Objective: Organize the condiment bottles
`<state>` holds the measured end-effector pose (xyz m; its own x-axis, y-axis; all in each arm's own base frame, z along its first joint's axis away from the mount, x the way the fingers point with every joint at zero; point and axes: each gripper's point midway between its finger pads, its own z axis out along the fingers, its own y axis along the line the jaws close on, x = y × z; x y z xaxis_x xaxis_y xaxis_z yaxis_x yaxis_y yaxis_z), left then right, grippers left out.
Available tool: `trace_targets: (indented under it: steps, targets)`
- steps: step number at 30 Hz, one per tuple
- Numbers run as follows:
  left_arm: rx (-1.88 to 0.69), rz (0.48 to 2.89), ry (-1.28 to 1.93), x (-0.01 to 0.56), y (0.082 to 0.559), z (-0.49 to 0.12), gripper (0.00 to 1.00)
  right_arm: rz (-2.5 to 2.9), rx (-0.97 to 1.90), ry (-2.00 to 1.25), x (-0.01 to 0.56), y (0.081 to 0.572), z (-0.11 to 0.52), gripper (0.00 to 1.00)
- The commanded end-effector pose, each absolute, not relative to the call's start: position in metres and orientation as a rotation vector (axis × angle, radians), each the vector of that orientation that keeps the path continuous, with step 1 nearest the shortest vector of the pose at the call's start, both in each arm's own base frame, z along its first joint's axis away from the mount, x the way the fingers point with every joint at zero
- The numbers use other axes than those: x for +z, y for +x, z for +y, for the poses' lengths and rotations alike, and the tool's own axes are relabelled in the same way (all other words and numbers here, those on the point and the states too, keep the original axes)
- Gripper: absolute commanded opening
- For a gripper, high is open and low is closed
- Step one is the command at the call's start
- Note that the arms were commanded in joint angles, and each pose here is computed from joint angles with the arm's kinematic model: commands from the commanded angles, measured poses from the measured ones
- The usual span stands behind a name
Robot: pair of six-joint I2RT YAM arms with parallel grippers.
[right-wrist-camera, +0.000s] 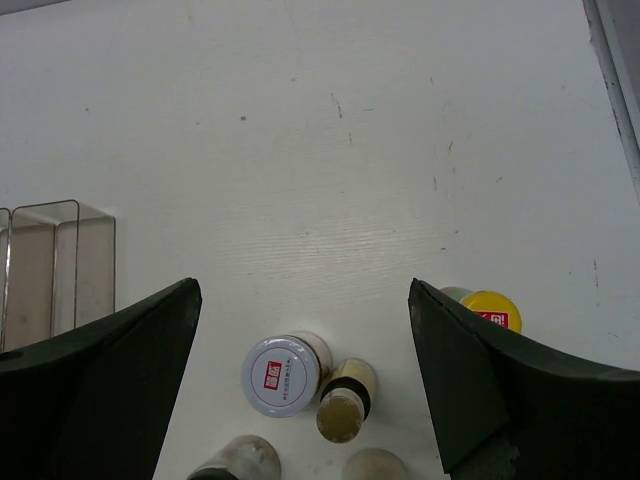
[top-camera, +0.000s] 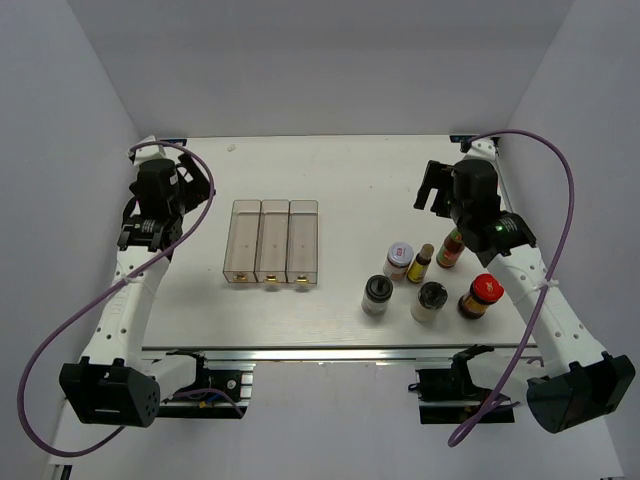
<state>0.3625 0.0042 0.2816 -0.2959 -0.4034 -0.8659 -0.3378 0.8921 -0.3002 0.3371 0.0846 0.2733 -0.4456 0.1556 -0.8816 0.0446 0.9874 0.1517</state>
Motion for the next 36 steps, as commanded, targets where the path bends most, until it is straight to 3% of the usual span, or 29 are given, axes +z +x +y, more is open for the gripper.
trace_targets:
  steps: [1,11,23,36]
  targets:
    - [-0.063,1.911,-0.541,0.28,0.356,0.004,0.98,2.017,0.08,0.196,0.282,0.338,0.074,0.89]
    - [-0.097,1.915,-0.448,0.272,0.36,-0.005,0.98,1.998,-0.107,0.314,0.288,0.323,0.037,0.89]
    - [-0.155,1.945,-0.369,0.256,0.369,-0.019,0.98,2.091,-0.184,0.459,0.237,0.307,0.01,0.89]
    - [-0.144,1.98,-0.364,0.244,0.376,-0.019,0.98,1.994,-0.131,0.445,0.213,0.336,0.012,0.89]
